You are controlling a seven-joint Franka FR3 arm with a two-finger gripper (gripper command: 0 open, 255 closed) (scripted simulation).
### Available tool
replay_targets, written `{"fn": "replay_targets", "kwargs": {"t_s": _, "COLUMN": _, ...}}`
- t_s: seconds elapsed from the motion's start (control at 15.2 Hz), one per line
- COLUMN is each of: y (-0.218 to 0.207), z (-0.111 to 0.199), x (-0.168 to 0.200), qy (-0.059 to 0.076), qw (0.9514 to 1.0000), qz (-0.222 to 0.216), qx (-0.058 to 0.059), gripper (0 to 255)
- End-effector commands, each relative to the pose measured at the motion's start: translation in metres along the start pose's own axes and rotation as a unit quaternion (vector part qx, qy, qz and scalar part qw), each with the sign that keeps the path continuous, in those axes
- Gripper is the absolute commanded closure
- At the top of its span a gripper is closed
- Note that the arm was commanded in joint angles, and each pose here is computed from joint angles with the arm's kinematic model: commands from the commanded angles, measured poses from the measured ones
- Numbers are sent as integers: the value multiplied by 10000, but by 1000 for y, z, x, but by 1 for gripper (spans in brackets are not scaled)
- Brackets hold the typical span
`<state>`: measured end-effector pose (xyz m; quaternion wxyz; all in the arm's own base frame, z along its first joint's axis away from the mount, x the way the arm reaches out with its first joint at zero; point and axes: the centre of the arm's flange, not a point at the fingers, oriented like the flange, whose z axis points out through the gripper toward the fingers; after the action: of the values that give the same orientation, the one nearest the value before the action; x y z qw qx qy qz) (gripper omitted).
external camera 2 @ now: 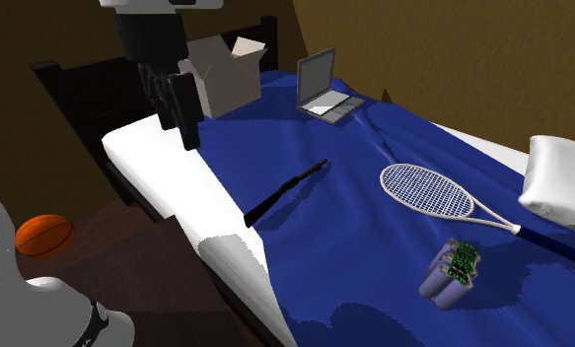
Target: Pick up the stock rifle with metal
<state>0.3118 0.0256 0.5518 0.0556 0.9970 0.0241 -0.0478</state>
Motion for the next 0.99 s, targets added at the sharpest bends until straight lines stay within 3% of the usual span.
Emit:
{"fn": "replay_targets", "kwargs": {"t_s": 0.0, "y": 0, "z": 0, "x": 0, "qy": 0, "qw": 10000, "qz": 0, "qx": 0, "gripper": 0}}
{"fn": "replay_targets", "kwargs": {"t_s": 0.92, "y": -45, "z": 114, "x": 139, "qy": -57, "qw": 9996, "qz": -218, "qx": 144, "gripper": 0}}
